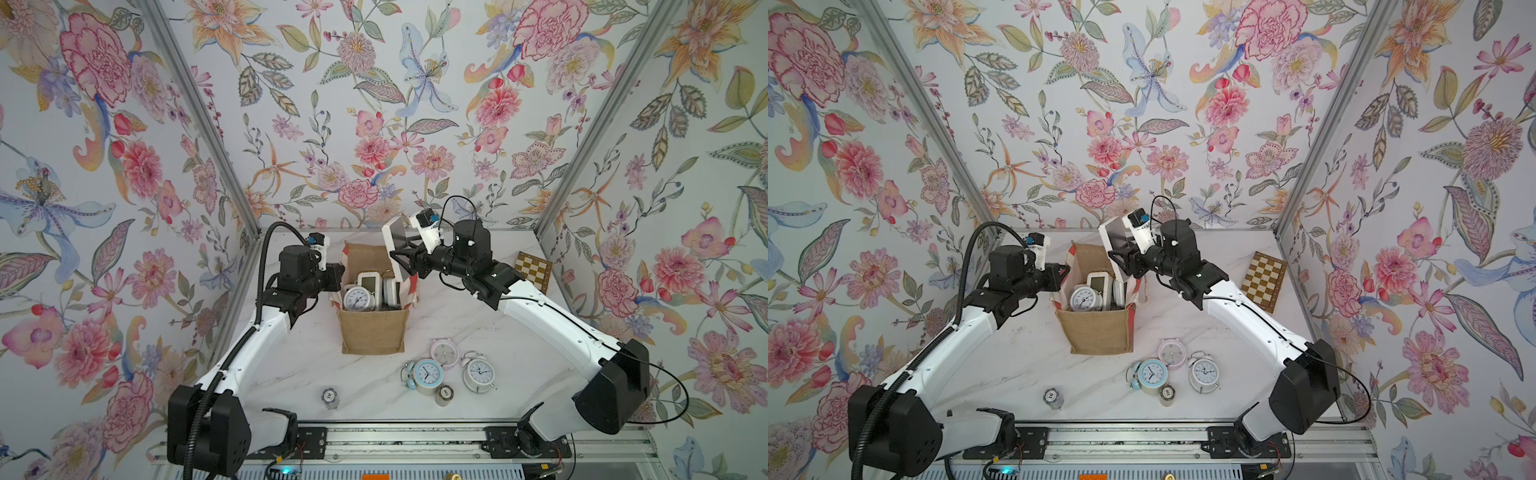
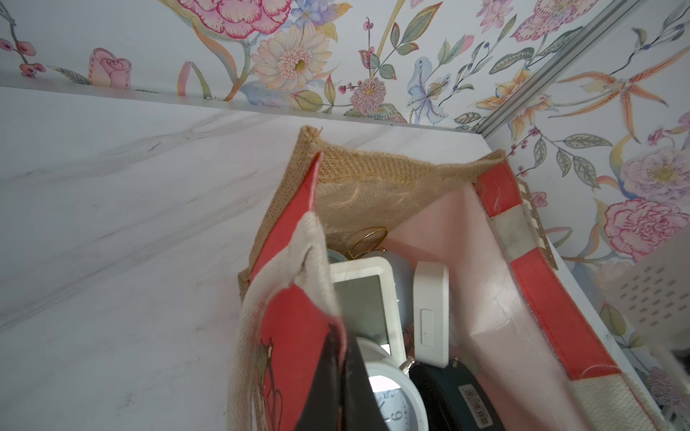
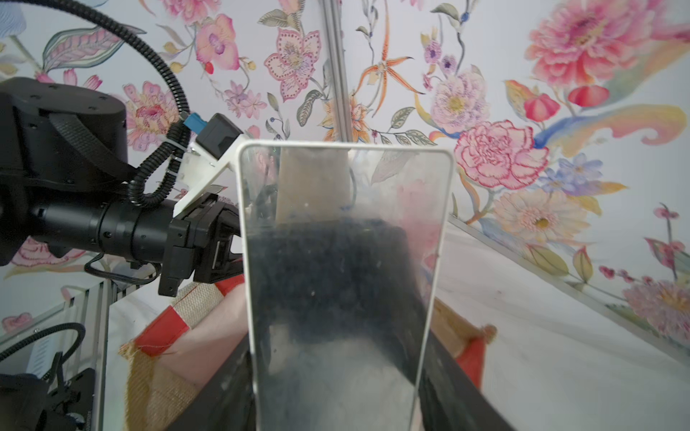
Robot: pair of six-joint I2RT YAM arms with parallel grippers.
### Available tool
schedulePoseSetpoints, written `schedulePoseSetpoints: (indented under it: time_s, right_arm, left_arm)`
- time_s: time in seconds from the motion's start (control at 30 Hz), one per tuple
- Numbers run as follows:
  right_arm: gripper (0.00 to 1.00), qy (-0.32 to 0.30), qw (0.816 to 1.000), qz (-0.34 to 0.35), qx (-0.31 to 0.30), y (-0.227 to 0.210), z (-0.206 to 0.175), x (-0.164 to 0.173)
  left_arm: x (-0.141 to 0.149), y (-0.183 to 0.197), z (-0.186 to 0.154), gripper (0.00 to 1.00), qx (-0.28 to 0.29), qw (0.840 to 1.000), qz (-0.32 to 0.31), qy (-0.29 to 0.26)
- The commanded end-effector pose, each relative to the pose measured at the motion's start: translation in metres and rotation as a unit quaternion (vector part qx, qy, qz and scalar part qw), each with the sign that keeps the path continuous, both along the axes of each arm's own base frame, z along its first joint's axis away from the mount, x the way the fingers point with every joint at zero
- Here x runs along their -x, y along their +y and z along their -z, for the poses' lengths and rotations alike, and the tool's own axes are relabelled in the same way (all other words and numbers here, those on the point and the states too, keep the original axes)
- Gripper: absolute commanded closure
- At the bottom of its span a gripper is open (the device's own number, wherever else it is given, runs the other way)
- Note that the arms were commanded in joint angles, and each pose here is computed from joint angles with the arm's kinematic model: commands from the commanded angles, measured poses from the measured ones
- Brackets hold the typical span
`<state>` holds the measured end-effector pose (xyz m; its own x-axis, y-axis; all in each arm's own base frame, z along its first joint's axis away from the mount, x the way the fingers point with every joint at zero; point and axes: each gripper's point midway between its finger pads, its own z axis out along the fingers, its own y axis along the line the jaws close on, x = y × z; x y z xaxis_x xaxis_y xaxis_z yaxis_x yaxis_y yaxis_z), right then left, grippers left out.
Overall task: Put the alarm clock into the canvas bag
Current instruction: Place the alarm at the canvas bag.
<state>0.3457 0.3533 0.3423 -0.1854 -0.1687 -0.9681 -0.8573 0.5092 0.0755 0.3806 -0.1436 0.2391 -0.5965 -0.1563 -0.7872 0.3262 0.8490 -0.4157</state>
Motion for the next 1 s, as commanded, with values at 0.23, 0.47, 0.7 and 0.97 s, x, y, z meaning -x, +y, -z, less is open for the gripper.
schedulePoseSetpoints:
  time_s: [0.23, 0.47, 0.7, 0.97]
  right_arm:
    - [0.60, -0.192, 0.953, -0.086, 0.217, 0.056, 0.059, -0.013]
    - [0.59, -0.274, 0.888, -0.085, 0.360, 0.056, 0.104, -0.049]
    - [0.59, -0.288, 0.849, -0.090, 0.434, 0.050, 0.136, -0.069]
    - [0.58, -0.256, 0.827, -0.103, 0.489, 0.038, 0.173, -0.074]
  left_arm:
    - [0.000, -0.020, -0.037, 1.00, 0.113, 0.992, 0.009, -0.059]
    - [0.000, -0.021, -0.041, 1.00, 0.139, 0.988, 0.006, -0.069]
    - [-0.001, -0.020, -0.041, 1.00, 0.129, 0.989, 0.004, -0.069]
    - [-0.003, -0.018, -0.042, 1.00, 0.118, 0.991, 0.001, -0.070]
